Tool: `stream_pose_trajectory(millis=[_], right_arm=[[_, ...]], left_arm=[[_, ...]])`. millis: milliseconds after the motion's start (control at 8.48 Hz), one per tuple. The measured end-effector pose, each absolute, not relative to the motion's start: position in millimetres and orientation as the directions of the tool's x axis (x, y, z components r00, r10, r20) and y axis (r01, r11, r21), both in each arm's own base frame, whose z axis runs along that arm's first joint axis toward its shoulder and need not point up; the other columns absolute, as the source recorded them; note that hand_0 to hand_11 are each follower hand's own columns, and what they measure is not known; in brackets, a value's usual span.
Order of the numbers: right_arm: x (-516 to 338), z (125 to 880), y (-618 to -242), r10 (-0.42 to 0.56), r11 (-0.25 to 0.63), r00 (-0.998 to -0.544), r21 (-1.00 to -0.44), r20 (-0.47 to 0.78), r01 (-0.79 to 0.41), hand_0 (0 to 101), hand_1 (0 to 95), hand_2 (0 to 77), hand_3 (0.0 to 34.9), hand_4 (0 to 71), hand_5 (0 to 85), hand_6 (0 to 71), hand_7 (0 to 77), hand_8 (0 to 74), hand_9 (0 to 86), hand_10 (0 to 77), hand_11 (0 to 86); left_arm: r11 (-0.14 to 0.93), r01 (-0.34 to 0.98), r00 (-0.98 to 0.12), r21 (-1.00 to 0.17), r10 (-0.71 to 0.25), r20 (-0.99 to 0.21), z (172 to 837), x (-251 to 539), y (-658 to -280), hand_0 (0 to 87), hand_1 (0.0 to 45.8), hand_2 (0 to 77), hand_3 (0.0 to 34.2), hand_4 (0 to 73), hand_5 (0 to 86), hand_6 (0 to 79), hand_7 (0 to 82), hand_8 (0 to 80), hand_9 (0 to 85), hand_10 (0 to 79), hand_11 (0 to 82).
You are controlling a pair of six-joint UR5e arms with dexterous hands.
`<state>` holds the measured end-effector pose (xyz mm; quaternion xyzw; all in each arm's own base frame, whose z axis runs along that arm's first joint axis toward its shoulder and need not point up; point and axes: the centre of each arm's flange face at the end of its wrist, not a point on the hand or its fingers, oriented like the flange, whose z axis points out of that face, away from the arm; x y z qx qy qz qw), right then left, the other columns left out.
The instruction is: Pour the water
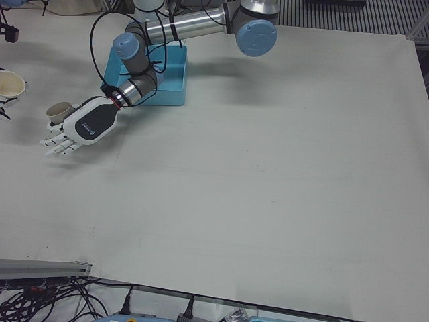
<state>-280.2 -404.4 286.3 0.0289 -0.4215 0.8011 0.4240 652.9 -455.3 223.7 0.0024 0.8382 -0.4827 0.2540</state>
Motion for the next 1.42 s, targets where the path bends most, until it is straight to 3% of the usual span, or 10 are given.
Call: stream_pose_trajectory(millis=[354,590,826,1180,1298,1416], right_arm=[[-277.0,289.6,-395.9,0.679,-0.344,-0.624,-0.584,0.387,-0.735,80,28.9,30.0,0.0,58.9,44.2,19.1,22.9,14.2,14.2,11.4,20.2],[-284.5,297.6,-396.3,0.708,-0.376,-0.612,-0.547,0.351,-0.748,80,28.9,37.1,0.1,58.9,44.2,24.0,25.6,13.6,15.3,12.5,22.4],[-291.6,296.4,-399.7,0.714,-0.397,-0.619,-0.541,0.326,-0.742,80,28.9,37.6,0.0,58.9,44.7,24.0,26.2,13.6,15.3,12.5,22.4],[-255.3,290.6,-397.3,0.621,-0.425,-0.707,-0.612,0.338,-0.666,80,28.9,38.2,0.1,58.9,45.3,20.7,23.5,14.2,15.3,12.5,22.4],[-239.1,294.5,-400.8,0.583,-0.447,-0.734,-0.616,0.35,-0.649,80,28.9,38.2,0.1,58.9,45.3,19.6,23.5,14.2,15.8,12.0,19.6],[-226.0,299.1,-404.6,0.556,-0.466,-0.75,-0.612,0.359,-0.638,80,29.5,34.9,0.0,58.9,45.3,16.9,18.5,14.2,13.6,12.0,20.7]], left_arm=[[0.537,0.249,-0.869,-0.806,-0.245,-0.431,223.9,654.6,-453.1,61.0,20.2,39.3,0.0,47.5,41.5,21.8,19.6,8.2,6.0,6.5,12.0],[0.537,0.248,-0.869,-0.806,-0.245,-0.431,223.8,655.1,-452.6,61.5,19.6,39.8,0.0,47.5,41.5,21.8,19.6,7.1,6.0,6.5,11.4],[0.538,0.247,-0.868,-0.806,-0.246,-0.431,223.7,655.1,-452.3,61.2,19.6,39.8,0.0,47.5,41.5,21.8,19.6,7.6,6.0,6.5,11.4],[0.538,0.252,-0.866,-0.804,-0.246,-0.436,219.2,649.5,-452.7,60.8,19.6,39.8,0.0,48.0,41.5,19.6,18.5,7.6,4.9,5.4,10.4],[0.537,0.257,-0.865,-0.804,-0.244,-0.439,215.4,643.1,-453.5,60.8,19.6,39.8,0.0,48.0,41.5,19.6,18.5,7.6,4.9,5.4,10.4],[0.534,0.26,-0.868,-0.804,-0.236,-0.437,211.6,630.8,-457.0,60.7,19.6,39.8,0.0,48.0,41.5,19.6,17.4,6.5,4.9,5.4,10.4]])
